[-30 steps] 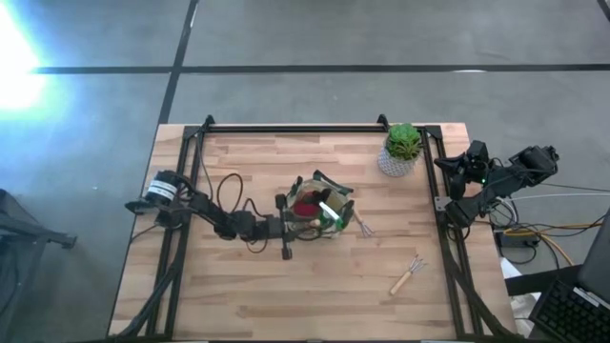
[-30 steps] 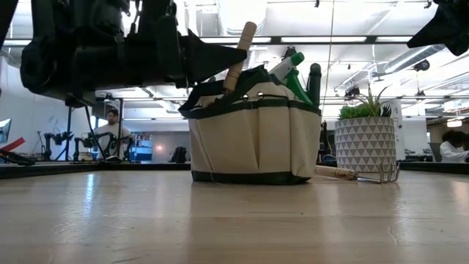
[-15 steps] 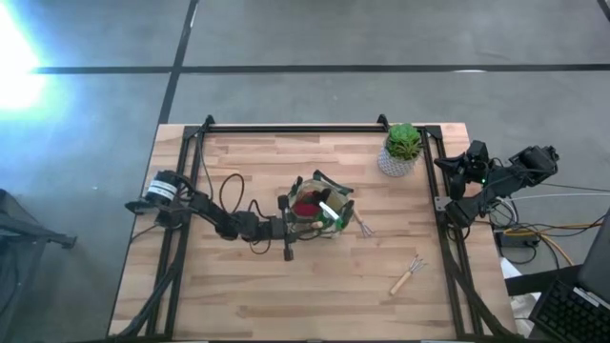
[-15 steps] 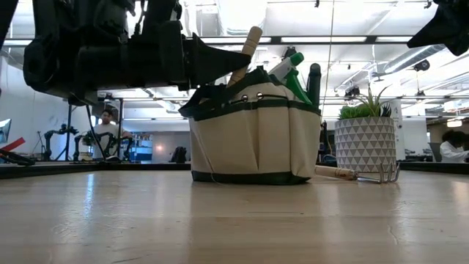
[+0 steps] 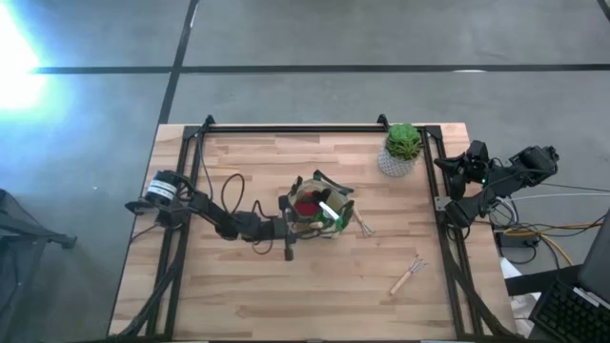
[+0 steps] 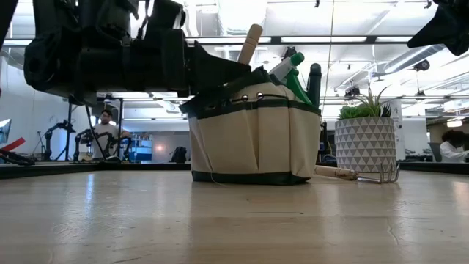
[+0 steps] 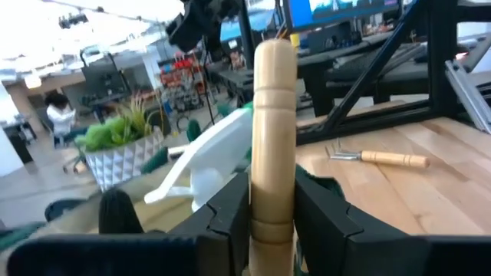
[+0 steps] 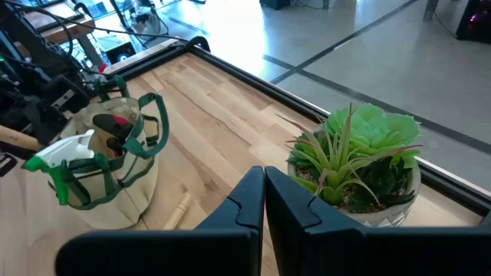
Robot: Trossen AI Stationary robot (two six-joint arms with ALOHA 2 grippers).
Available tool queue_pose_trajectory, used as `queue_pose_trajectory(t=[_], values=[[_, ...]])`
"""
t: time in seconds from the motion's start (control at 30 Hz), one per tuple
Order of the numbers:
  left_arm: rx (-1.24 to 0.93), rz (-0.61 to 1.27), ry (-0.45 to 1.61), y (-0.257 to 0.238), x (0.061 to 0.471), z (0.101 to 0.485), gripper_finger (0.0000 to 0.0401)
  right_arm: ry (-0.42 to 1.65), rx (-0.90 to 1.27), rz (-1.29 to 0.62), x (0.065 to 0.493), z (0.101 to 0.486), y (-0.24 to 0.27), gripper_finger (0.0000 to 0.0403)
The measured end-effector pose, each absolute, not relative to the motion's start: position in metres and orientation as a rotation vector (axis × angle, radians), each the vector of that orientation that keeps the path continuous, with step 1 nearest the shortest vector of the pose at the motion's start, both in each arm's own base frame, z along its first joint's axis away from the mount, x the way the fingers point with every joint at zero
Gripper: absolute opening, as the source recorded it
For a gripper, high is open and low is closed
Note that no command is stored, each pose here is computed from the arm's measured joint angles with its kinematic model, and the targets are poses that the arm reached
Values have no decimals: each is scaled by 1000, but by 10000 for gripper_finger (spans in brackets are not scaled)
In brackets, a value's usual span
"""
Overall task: Pick & Place Garden tools in Gardening bag
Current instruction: Put the brown trowel into the light brown gardening bag
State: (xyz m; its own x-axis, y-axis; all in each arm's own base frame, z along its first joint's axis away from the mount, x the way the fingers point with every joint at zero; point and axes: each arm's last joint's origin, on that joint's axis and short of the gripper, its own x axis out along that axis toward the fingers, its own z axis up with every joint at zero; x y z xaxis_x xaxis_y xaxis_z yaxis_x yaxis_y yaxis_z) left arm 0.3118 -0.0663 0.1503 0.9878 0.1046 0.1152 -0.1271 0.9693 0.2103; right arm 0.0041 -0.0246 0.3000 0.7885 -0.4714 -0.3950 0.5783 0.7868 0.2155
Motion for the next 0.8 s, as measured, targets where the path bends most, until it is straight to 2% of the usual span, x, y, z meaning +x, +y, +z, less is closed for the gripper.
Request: queue_pose_trajectory(t=[0.3, 0.67, 0.8], values=[[227, 111, -68, -68, 314, 150, 117, 332, 338, -577, 4, 300, -25, 8], [209, 97, 13, -67, 308, 165, 206, 331, 338, -577, 4, 300, -25, 8], [222, 88, 61, -66, 306, 168, 227, 332, 338, -577, 4, 300, -25, 8]])
